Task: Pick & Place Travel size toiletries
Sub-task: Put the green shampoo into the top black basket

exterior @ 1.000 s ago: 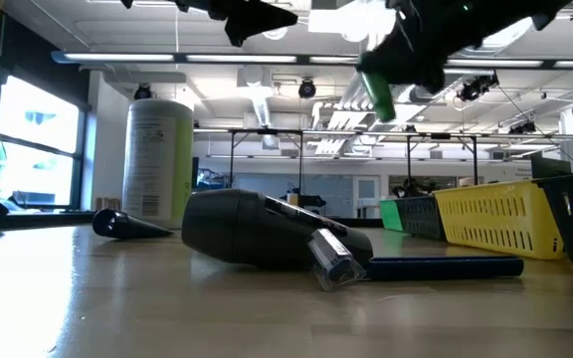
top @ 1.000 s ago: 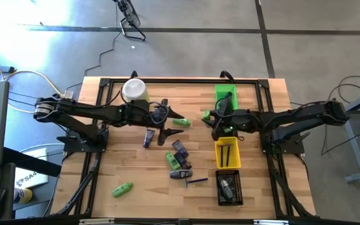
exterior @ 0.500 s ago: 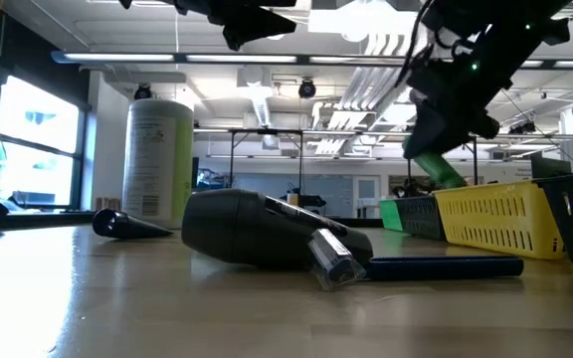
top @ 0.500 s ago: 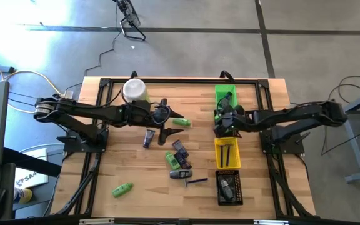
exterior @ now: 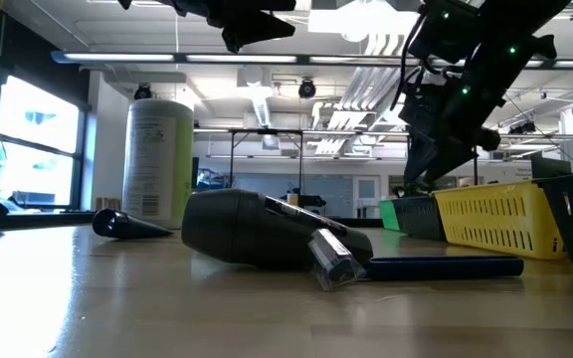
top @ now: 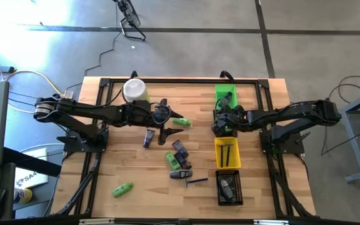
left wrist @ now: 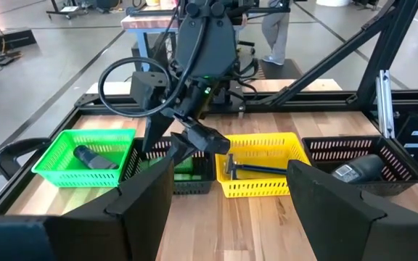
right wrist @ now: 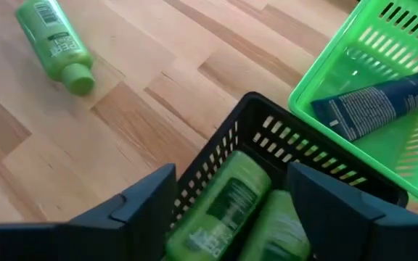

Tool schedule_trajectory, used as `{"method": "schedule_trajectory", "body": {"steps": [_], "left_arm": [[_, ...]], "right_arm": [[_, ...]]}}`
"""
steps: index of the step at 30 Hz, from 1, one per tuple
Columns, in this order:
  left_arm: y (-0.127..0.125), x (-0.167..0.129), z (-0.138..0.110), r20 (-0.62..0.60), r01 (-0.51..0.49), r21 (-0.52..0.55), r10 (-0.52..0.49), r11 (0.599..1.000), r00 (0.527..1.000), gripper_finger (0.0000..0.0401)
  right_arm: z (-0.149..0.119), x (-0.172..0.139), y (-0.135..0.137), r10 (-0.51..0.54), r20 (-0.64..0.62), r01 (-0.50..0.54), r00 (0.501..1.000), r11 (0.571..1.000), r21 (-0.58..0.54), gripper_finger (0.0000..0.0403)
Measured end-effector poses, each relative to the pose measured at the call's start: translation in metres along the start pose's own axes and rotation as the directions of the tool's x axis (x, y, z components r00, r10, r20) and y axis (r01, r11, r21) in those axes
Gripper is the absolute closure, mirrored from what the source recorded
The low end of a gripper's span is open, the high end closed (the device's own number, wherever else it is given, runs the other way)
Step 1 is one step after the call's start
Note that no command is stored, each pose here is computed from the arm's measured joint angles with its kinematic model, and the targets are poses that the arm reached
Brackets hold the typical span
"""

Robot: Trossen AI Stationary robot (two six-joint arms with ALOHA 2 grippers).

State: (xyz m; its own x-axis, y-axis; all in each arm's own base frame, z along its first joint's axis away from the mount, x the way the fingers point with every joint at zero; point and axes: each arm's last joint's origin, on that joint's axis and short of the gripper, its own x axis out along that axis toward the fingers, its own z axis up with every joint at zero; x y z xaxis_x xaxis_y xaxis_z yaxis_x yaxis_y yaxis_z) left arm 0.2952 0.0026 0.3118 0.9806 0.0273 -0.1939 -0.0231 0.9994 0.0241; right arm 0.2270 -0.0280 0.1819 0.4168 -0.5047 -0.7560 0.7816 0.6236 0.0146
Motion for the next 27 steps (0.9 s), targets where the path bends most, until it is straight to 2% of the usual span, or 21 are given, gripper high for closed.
{"method": "schedule_trajectory", "body": {"steps": [3,6,12,17,22,27], "left_arm": [[0.000,0.000,0.000,0.000,0.000,0.000,0.000,1.000,1.000,0.0137],[0.000,0.000,0.000,0.000,0.000,0.000,0.000,1.000,1.000,0.0137],[0.000,0.000,0.000,0.000,0.001,0.000,-0.001,1.000,1.000,0.0137],[0.000,0.000,0.000,0.000,0.001,0.000,-0.001,1.000,1.000,0.0137],[0.000,0.000,0.000,0.001,0.001,0.001,-0.001,1.000,1.000,0.0137],[0.000,0.000,0.000,0.001,0.003,0.001,-0.003,1.000,1.000,0.0137]], "right_arm": [[0.002,-0.003,-0.001,0.011,0.011,-0.011,1.000,1.000,-0.010,0.0131],[0.005,-0.008,-0.002,0.031,0.034,-0.030,0.999,1.000,-0.002,0.0135],[0.014,-0.026,-0.005,0.107,0.118,-0.108,0.987,0.994,0.002,0.0172],[0.022,-0.045,-0.009,0.223,0.169,-0.227,0.960,0.974,0.007,0.0209],[0.030,-0.060,-0.006,0.339,0.248,-0.338,0.907,0.940,-0.049,0.0243],[0.037,-0.072,0.007,0.493,0.324,-0.458,0.807,0.870,-0.183,0.0273]]}}
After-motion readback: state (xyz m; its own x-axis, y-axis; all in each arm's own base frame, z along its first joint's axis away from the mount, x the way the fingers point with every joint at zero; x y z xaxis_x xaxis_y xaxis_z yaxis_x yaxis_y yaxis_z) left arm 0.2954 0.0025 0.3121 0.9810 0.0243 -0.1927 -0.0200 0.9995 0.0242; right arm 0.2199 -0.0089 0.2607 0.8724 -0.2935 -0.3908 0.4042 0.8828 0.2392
